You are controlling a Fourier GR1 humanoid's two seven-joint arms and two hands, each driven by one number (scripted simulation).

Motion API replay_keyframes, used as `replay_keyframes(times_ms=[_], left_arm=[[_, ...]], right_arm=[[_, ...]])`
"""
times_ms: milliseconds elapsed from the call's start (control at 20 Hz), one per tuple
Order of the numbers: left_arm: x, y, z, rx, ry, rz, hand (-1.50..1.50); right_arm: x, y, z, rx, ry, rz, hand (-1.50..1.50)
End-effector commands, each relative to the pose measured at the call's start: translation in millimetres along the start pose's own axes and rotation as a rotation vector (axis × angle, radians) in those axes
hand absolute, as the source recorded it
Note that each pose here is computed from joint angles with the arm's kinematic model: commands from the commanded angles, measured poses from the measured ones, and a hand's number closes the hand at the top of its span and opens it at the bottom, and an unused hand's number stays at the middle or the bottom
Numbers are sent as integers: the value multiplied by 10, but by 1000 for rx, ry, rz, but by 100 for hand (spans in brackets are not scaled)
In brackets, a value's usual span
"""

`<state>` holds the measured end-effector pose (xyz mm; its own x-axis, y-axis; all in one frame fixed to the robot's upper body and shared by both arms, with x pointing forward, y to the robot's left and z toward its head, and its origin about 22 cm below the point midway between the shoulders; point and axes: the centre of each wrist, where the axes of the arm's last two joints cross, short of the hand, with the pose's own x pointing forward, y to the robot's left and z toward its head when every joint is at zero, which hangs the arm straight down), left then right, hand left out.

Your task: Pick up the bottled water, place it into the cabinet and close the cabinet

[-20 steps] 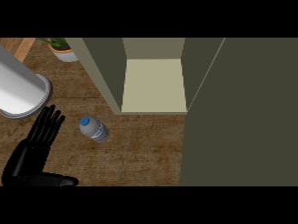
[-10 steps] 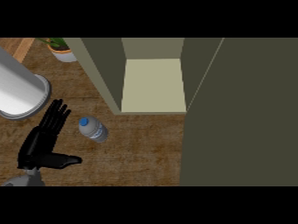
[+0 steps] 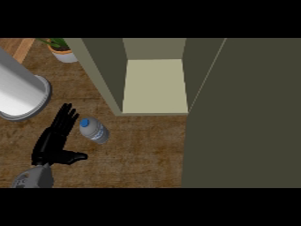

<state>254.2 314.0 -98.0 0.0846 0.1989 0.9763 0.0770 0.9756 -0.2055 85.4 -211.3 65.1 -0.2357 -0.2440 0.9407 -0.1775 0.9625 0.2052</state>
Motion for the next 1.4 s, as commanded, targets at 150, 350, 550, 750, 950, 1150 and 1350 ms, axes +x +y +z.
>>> replay_keyframes(times_ms=[150,350,550,750,950,1150,1350], left_arm=[[-344,26,-55,-14,27,57,-150],[-262,201,-138,-14,-7,51,-150],[-279,32,-333,-25,13,75,-150],[-462,-171,-292,-54,50,95,-150],[-499,-125,-244,-38,0,150,-150],[-551,-165,-211,-106,27,211,-150],[-581,-453,-360,-128,53,246,-150]], right_arm=[[8,-85,-21,-11,-3,-4,-150],[18,19,-26,12,-1,-8,-150],[-88,-38,-71,12,-13,-4,-150],[-44,-27,-61,13,-7,-9,-150],[-95,-69,-83,13,-6,1,-150],[-99,-157,-94,-2,-11,-11,-150],[-165,21,-62,20,-1,-27,-150]])
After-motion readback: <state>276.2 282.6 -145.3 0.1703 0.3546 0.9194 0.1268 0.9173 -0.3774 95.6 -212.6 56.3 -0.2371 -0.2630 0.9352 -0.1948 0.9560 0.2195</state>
